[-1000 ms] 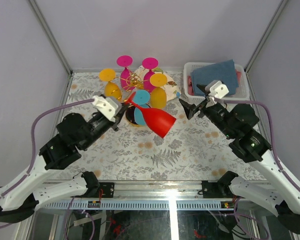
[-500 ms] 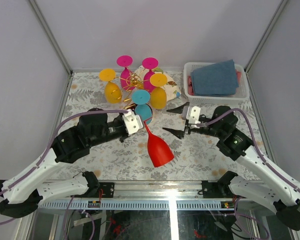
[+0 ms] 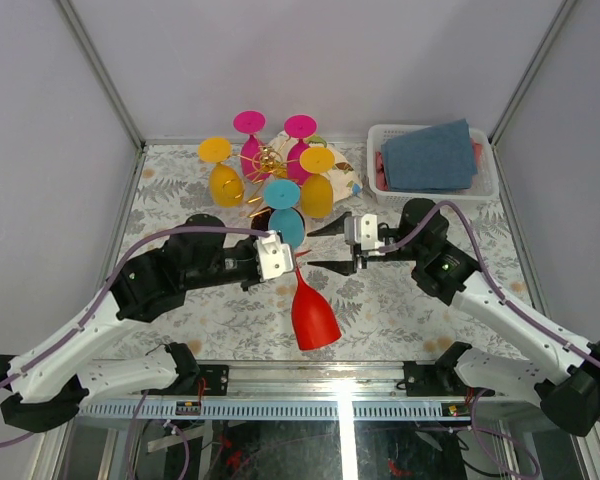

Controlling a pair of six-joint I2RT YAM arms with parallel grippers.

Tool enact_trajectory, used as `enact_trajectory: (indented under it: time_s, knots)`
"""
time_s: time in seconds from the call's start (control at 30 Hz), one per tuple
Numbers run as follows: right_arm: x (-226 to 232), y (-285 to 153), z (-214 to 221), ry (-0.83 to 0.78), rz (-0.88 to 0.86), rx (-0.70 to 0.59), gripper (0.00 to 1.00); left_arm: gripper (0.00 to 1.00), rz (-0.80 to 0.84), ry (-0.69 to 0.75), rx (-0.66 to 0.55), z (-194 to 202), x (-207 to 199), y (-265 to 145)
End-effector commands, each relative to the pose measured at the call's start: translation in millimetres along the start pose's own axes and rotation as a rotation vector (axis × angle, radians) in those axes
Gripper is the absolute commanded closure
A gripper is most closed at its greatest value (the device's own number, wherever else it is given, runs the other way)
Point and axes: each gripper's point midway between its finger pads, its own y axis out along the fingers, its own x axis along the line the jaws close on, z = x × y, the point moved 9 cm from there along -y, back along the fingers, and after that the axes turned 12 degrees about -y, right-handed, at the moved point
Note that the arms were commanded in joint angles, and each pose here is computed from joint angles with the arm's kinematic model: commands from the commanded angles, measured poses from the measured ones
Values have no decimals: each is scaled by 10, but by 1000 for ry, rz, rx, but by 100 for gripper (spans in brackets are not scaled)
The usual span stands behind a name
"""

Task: Place the wine glass upside down on the wine glass rack
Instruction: Turn the wine glass upside down at the wine rack.

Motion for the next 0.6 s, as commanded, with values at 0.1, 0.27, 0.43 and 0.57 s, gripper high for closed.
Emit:
enact_trajectory:
  time_s: [0.1, 0.27, 0.43, 0.57]
  knots:
    - [-93, 199, -282, -97, -78, -136, 47, 100, 57, 31, -20, -96, -11, 4]
    - [-64, 267, -261, -89, -110, -128, 65, 100, 64, 30, -19, -98, -15, 9]
    - [-47, 250, -211, -106, -116, -85, 82, 99, 48, 25, -21, -104, -7, -8]
    - [-46, 229, -193, -133, -117, -59, 95, 87, 40, 23, -26, -118, 2, -14]
